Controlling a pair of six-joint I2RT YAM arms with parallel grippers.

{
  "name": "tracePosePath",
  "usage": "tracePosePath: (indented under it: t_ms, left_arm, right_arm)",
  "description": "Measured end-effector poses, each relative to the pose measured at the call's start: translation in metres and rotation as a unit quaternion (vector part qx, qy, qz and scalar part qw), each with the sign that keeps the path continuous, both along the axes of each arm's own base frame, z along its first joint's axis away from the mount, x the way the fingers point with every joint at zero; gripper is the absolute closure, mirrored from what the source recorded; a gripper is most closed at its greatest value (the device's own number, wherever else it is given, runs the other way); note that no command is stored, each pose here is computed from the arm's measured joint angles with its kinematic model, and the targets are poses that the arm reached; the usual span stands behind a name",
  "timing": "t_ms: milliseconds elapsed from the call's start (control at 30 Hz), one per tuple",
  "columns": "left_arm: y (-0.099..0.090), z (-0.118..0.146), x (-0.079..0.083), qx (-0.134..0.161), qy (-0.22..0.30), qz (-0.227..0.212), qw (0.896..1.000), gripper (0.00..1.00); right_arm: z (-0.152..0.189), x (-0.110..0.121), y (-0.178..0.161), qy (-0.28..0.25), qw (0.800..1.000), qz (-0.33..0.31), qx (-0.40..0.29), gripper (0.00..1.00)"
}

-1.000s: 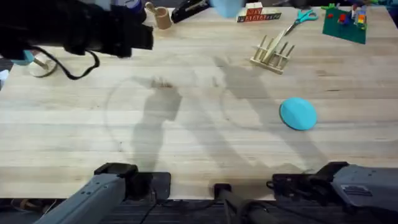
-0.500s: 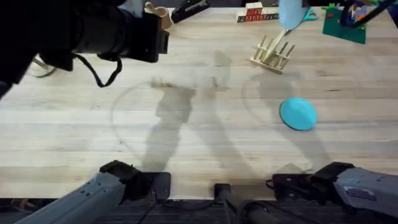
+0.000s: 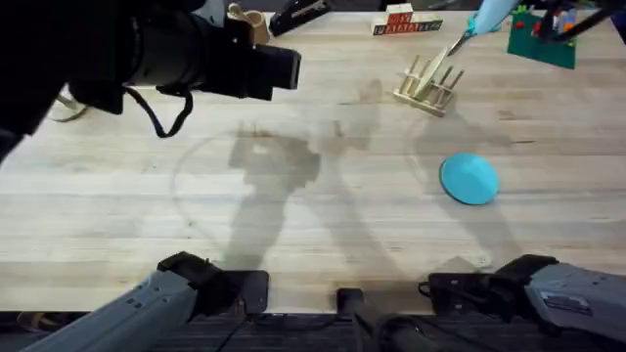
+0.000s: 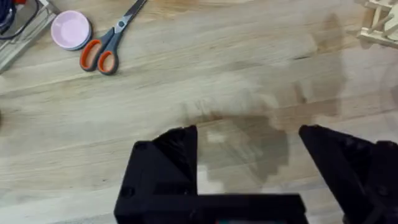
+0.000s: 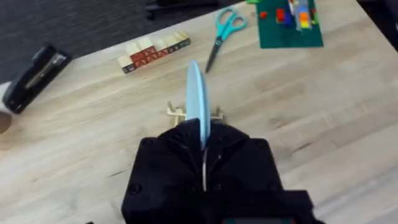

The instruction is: Pick up the plates from the table one by one and place each into a slot on the dish rack.

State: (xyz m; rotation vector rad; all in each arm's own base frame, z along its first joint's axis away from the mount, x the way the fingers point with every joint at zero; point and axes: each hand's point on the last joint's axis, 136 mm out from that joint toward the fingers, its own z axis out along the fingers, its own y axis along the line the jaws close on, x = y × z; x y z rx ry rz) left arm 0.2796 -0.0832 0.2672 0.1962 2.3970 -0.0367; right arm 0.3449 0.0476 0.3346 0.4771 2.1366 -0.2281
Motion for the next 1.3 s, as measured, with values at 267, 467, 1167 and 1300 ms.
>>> tracePosePath:
  t_ms: [267,467,1167,1300]
  left_arm:
    - [0.0,0.0,0.0,0.001,0.0,-0.001,1.0,0.007]
    - [0.0,0.0,0.0,0.001,0.0,-0.002,1.0,0.008]
    - [0.0,0.0,0.0,0.001,0.0,-0.002,1.0,0.007]
    - [0.0,0.0,0.0,0.001,0.0,-0.002,1.0,0.007]
  right_arm:
    - [-0.017,-0.017,-0.024,0.023,0.996,-0.081,0.033,0.971]
    - [-0.03,-0.012,-0.018,0.039,0.994,-0.088,0.048,0.971]
    - [-0.078,0.012,-0.034,0.11,0.983,-0.123,0.075,0.971]
    - [-0.096,0.023,-0.028,0.133,0.982,-0.112,0.073,0.971]
